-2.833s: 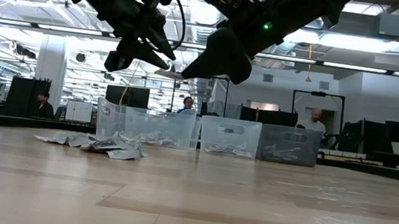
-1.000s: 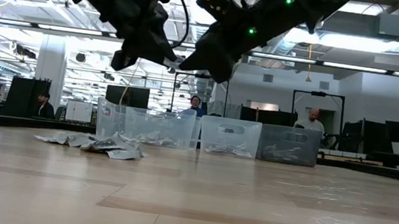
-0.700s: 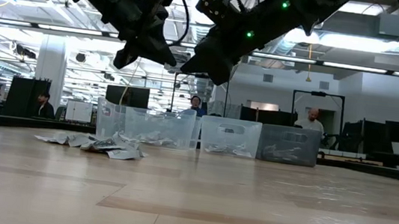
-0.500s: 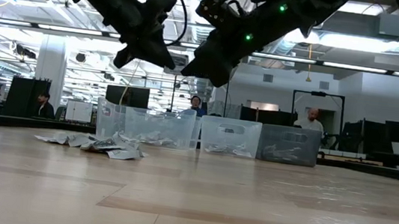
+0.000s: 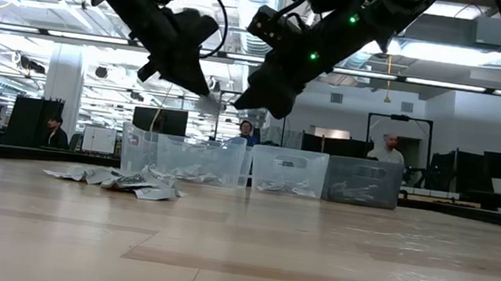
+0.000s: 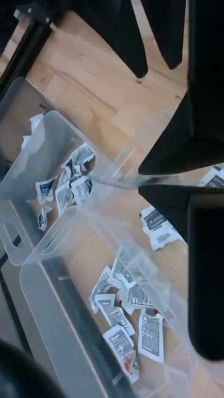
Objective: Pick & Place First Aid Supplies
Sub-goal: Put the towelette pack into the bottom transparent bin, then put the ointment pack into the top left transparent bin
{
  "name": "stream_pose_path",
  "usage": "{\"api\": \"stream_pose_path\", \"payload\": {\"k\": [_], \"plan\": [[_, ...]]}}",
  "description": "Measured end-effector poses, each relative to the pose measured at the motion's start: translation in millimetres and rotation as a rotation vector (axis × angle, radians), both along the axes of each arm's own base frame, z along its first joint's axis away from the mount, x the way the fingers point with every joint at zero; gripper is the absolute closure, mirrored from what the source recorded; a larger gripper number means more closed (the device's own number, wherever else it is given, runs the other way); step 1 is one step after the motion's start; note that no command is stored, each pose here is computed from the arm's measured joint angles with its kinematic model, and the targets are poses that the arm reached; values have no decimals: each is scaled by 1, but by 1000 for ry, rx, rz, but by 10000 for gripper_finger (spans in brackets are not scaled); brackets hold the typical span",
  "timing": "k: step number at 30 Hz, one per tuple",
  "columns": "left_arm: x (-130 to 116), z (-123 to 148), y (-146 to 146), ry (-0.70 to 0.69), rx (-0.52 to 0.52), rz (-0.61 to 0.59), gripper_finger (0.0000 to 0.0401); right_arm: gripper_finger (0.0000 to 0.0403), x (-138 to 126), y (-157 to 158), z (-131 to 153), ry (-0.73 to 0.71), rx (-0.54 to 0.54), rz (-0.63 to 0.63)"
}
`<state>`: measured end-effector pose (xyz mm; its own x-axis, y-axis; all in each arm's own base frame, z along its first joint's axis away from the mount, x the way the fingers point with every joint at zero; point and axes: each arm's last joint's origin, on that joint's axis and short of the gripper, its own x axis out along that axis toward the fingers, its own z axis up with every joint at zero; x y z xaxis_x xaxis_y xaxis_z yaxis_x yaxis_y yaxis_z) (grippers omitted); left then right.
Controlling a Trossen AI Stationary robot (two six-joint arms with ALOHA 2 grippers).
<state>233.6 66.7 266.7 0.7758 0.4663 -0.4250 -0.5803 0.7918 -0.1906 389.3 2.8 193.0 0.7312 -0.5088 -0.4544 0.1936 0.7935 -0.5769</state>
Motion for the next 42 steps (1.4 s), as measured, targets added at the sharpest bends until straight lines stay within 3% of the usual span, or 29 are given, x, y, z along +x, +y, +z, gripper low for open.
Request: {"api": "stream_pose_path", "payload": {"k": [5, 11, 19, 25, 32, 36, 42], "plan": [[-1, -2, 0, 25, -1, -1, 326, 289, -1, 0, -1, 1, 19, -14], [-3, -8, -7, 151, 65, -78, 295, 289, -1, 6, -1, 0, 12, -10], [1, -10, -33, 218, 176, -245, 302, 289, -2, 16, -1, -3, 1, 0], [2, -8, -65, 274, 355, -458, 309, 289, -2, 24, -1, -5, 1, 20], [-1, -4, -73, 287, 425, -426, 311, 289, -7, 34, -3, 47, 2, 42], [-2, -5, -73, 294, 421, -430, 311, 289, -22, 42, 10, 56, 89, 1], [-9, -4, -73, 323, 415, -436, 311, 290, -53, 42, 46, -5, 306, -51]]}}
